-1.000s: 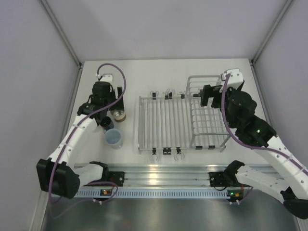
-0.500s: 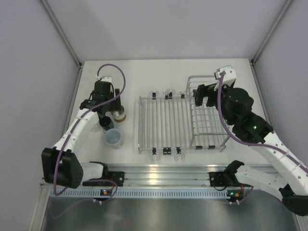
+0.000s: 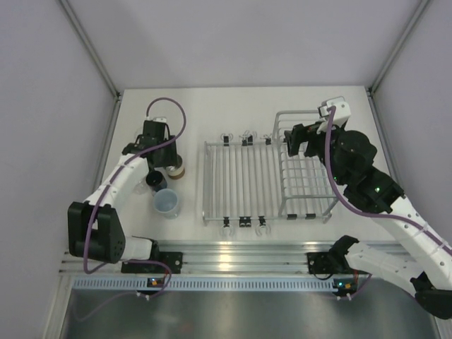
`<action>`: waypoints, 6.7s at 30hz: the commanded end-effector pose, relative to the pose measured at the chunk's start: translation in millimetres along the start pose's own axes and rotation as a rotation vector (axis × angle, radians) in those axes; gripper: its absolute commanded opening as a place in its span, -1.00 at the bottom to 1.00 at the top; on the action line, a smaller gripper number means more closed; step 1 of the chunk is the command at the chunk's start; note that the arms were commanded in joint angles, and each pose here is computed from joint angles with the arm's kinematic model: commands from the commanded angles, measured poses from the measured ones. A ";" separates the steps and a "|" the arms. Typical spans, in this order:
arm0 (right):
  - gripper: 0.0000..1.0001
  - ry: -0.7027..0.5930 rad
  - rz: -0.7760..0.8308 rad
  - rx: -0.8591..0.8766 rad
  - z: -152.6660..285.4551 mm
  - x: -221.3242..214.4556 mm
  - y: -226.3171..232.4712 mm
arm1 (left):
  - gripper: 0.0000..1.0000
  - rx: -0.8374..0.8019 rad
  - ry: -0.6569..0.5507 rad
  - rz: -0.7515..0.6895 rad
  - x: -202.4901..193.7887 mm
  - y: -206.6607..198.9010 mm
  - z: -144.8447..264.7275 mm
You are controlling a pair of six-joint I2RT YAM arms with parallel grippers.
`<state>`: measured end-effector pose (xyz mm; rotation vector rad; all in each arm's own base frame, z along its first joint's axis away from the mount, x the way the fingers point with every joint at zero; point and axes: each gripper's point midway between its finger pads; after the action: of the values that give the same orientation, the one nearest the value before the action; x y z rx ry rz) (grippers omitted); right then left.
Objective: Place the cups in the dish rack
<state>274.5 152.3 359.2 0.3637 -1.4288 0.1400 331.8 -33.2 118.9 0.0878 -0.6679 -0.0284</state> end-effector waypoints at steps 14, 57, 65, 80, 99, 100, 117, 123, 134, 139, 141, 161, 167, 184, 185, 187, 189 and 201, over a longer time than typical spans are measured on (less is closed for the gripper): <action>0.89 -0.070 -0.027 0.016 4.0 15.7 1.4 | 0.21 -0.016 0.104 0.030 -9.2 3.6 -27.3; 0.99 -0.077 -0.070 0.071 0.0 28.6 16.1 | -1.00 -0.836 -0.732 0.169 124.6 -87.1 217.7; 0.99 -0.263 -0.236 0.396 17.5 53.7 68.7 | -1.00 -1.230 -0.942 0.035 121.8 -116.7 300.0; 0.99 -0.466 -0.478 1.070 78.1 107.7 153.8 | -1.00 -1.754 -1.003 0.205 110.0 -143.8 371.4; 0.99 -0.414 -0.613 1.279 83.3 104.4 175.5 | -1.00 -1.831 -1.003 0.229 111.7 -171.8 382.1; 0.99 -0.408 -0.611 1.274 82.0 102.9 175.6 | -1.00 -1.829 -1.003 0.230 112.1 -172.5 381.1; 0.99 -0.321 -0.610 1.216 63.7 77.0 188.3 | -1.00 -1.839 -0.989 0.207 117.9 -194.4 373.4; 0.90 -0.303 -0.608 1.206 58.0 69.4 192.1 | -1.00 -1.837 -0.986 0.214 118.3 -196.4 371.4; -0.47 -0.253 -0.590 1.196 52.0 59.9 197.7 | -1.00 -1.834 -0.989 0.208 117.4 -198.9 369.9; -1.00 -0.231 -0.593 1.174 45.9 53.0 198.6 | -1.00 -1.833 -0.990 0.204 115.7 -199.0 369.8; -1.00 -0.222 -0.593 1.151 41.7 48.5 197.1 | -1.00 -1.830 -0.993 0.202 116.0 -198.7 369.4; -1.00 -0.251 -0.537 0.906 14.2 34.3 169.3 | -0.01 -1.690 -0.950 0.177 104.3 -202.4 342.1; -1.00 -0.286 -0.507 0.839 8.4 41.2 159.4 | -0.02 -1.642 -0.927 0.140 89.0 -203.5 328.0; -1.00 -0.323 -0.440 0.675 -7.1 46.3 117.8 | -0.04 -1.510 -0.890 0.078 64.2 -200.1 300.8; -1.00 -0.331 -0.420 0.667 -7.2 49.0 116.1 | -0.05 -1.484 -0.885 0.062 62.0 -199.8 297.6; -1.00 -0.312 -0.392 0.638 -10.3 52.3 113.1 | -0.05 -1.447 -0.887 0.045 62.7 -197.6 293.9; -1.00 -0.264 -0.340 0.593 -18.8 44.3 109.3 | -0.05 -1.374 -0.874 0.011 61.8 -194.4 285.4; -1.00 -0.151 -0.211 0.493 -51.6 38.1 103.5 | -0.05 -0.990 -0.884 -0.069 69.1 -159.4 247.9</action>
<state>282.4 264.3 394.6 1.0148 -1.4602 0.2863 218.0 -232.9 338.6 -1.0844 -1.3897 -0.5036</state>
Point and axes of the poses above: each gripper's point midway between its finger pads, its own z axis back along the fingers, its own y axis along the line the jaws close on, x = y × z, and after that the axes turned 8 degrees about -z, right-handed
